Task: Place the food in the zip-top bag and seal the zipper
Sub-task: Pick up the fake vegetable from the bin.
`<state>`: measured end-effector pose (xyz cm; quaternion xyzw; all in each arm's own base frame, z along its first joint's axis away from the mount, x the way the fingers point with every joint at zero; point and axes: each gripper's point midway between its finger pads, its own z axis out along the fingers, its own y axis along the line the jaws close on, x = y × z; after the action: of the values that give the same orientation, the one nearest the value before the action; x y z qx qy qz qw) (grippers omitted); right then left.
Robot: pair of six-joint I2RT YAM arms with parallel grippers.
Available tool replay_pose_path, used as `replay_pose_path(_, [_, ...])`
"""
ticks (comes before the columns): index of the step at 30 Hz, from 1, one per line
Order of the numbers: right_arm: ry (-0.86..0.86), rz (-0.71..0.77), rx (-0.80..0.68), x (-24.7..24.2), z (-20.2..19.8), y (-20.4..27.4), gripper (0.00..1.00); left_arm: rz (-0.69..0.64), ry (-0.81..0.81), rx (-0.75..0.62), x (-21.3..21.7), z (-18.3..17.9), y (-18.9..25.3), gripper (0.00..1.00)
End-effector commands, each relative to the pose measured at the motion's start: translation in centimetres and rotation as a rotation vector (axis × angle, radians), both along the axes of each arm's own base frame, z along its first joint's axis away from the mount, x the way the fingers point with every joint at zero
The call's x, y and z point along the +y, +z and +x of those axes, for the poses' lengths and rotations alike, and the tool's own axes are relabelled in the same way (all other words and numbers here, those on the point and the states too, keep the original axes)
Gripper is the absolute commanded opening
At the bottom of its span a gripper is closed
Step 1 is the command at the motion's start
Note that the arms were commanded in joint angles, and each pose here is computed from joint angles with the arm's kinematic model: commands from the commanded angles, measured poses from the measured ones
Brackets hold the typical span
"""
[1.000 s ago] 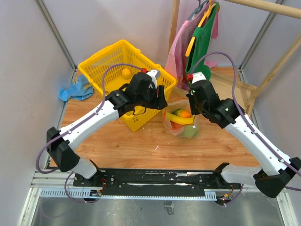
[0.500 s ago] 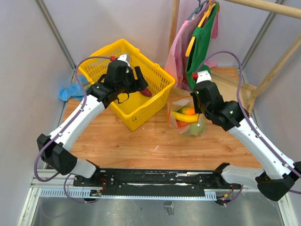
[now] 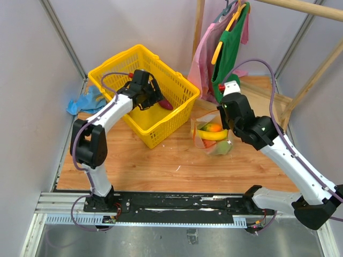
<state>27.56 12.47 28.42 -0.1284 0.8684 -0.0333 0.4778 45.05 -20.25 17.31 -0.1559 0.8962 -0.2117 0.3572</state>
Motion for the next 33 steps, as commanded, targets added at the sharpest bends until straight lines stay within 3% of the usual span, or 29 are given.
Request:
replay_pose_path(1, [-0.003, 0.012, -0.066, -0.3, 0.2, 1.3, 0.01, -0.083, 0.049, -0.016, -0.5, 3.4, -0.6, 0.70])
replay_pose_path(13, [0.006, -0.013, -0.073, -0.7, 0.1, 1.1, 0.01, -0.091, 0.107, 0.052, -1.1, 8.4, -7.0, 0.65])
replay_pose_path(19, [0.001, -0.021, -0.075, -0.9, 0.0, 1.0, 0.01, -0.072, 0.098, 0.111, -1.3, 8.4, -10.1, 0.55])
replay_pose_path(25, [0.001, -0.023, -0.076, -0.9, 0.1, 0.9, 0.01, -0.034, 0.102, 0.162, -0.8, 7.6, -12.8, 0.53])
replay_pose_path(33, [0.004, -0.023, -0.075, -0.8, 0.1, 0.9, 0.01, 0.001, 0.075, 0.152, -0.5, 7.3, -12.7, 0.35])
